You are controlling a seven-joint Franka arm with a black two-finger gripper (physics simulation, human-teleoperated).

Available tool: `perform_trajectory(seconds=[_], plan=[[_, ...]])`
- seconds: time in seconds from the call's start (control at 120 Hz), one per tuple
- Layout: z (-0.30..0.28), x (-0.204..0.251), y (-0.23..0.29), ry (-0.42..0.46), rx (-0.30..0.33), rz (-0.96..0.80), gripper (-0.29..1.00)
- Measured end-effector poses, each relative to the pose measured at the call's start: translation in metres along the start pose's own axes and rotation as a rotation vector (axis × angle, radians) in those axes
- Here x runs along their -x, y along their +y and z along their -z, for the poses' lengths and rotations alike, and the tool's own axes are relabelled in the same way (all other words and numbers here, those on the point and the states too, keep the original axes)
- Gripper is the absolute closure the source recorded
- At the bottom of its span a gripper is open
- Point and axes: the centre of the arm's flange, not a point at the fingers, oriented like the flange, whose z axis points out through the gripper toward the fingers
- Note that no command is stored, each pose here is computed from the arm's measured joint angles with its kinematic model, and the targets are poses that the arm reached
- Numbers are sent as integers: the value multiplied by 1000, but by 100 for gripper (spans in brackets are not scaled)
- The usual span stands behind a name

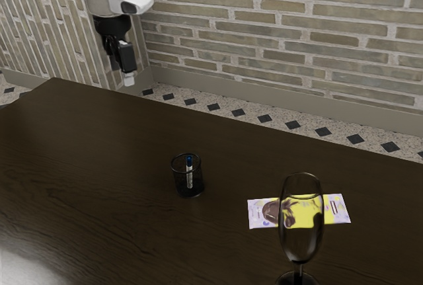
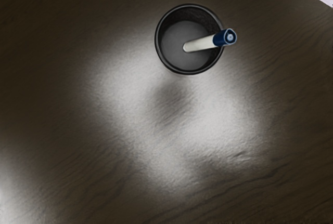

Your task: Take the marker out of the pen holder and place it to the left of the pen holder.

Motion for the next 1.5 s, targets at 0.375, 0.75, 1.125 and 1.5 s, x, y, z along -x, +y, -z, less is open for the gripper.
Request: perform_trajectory(seconds=[0.375, 0.75, 1.125, 1.5], plan=[[18, -43, 80, 61, 35, -241, 0], [-218, -157, 31, -74, 154, -275, 0], [-158, -150, 68, 36, -76, -682, 0], [-222, -128, 23, 100, 66, -1237, 3]])
